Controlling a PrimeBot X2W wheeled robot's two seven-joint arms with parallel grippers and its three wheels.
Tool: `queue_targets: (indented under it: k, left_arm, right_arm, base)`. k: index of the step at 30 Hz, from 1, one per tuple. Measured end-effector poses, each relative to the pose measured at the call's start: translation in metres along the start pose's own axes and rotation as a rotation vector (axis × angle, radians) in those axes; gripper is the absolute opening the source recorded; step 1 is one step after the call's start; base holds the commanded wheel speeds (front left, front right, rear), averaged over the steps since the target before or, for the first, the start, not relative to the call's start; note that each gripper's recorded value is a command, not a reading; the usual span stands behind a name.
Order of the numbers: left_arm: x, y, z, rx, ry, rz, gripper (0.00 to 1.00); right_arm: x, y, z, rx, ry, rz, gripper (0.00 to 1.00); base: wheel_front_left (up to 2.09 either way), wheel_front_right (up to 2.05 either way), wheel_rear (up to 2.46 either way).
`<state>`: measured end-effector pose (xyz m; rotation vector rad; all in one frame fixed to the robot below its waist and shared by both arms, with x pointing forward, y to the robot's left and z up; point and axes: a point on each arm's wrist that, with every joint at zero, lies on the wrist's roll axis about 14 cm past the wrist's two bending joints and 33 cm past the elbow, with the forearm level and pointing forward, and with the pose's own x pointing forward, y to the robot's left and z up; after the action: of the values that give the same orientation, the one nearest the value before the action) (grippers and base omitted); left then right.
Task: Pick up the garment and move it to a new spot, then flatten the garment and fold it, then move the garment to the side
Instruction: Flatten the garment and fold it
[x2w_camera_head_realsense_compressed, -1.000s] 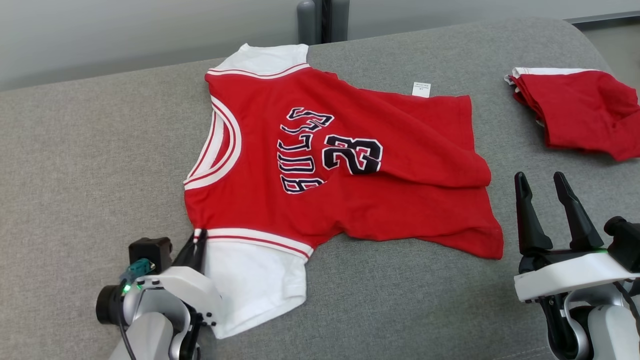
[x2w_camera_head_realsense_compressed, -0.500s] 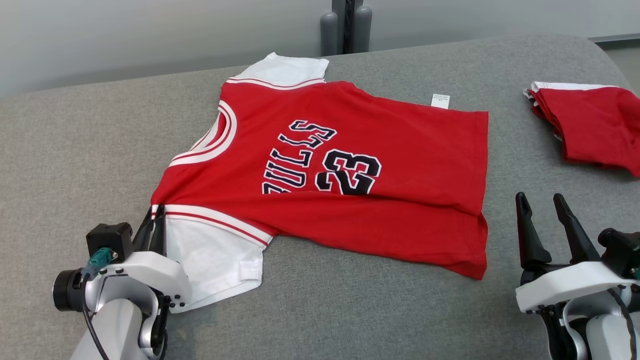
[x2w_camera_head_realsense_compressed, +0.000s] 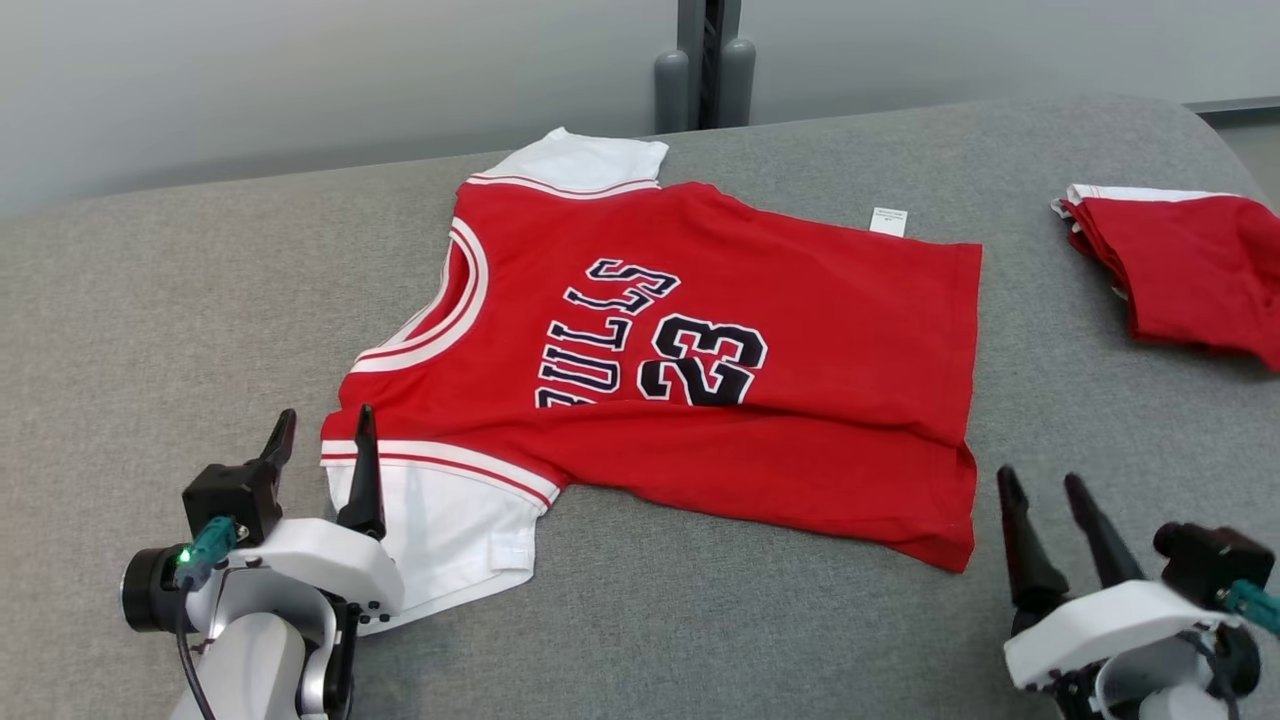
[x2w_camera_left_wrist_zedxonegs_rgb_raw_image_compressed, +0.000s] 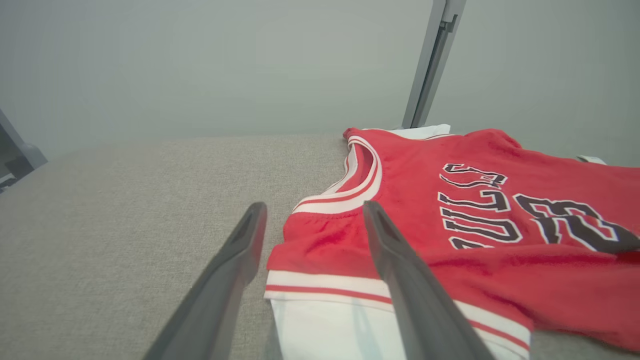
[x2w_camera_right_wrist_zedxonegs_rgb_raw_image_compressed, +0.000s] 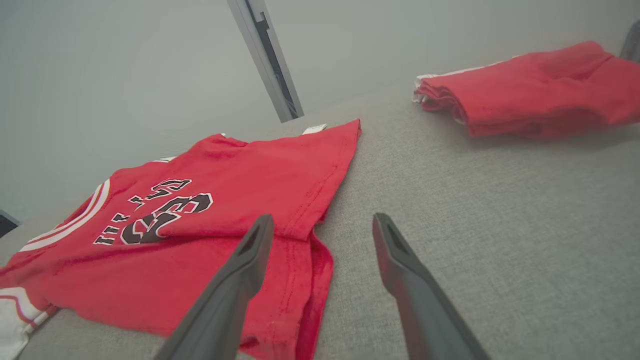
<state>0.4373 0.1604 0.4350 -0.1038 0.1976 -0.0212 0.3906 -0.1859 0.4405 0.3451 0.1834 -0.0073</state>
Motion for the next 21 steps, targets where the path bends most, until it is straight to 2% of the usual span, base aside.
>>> queue_targets:
  k: [8,18,19,20,21]
  left_arm:
    - [-0.013,0.001,0.014,-0.022,-0.062,0.009,1.0]
    - [-0.031,0.017,0.008,-0.022,-0.05,0.049,1.0]
    - [-0.032,0.018,0.007,-0.023,-0.047,0.052,1.0]
    - [-0.033,0.019,0.006,-0.023,-0.046,0.054,1.0]
    - [-0.033,0.02,0.007,-0.023,-0.048,0.057,1.0]
  right_arm:
    - [-0.003,0.011,-0.047,0.09,0.147,0.015,1.0]
    - [0.008,0.021,-0.079,0.18,0.245,0.015,1.0]
    - [0.009,0.024,-0.08,0.183,0.251,0.021,0.92]
    - [0.009,0.026,-0.082,0.179,0.259,0.028,0.37]
    - [0.009,0.028,-0.083,0.176,0.266,0.034,0.02]
  base:
    - [0.0,0.0,0.0]
    - [0.0,0.0,0.0]
    - [0.0,0.0,0.0]
    - [0.0,0.0,0.0]
    - [0.0,0.0,0.0]
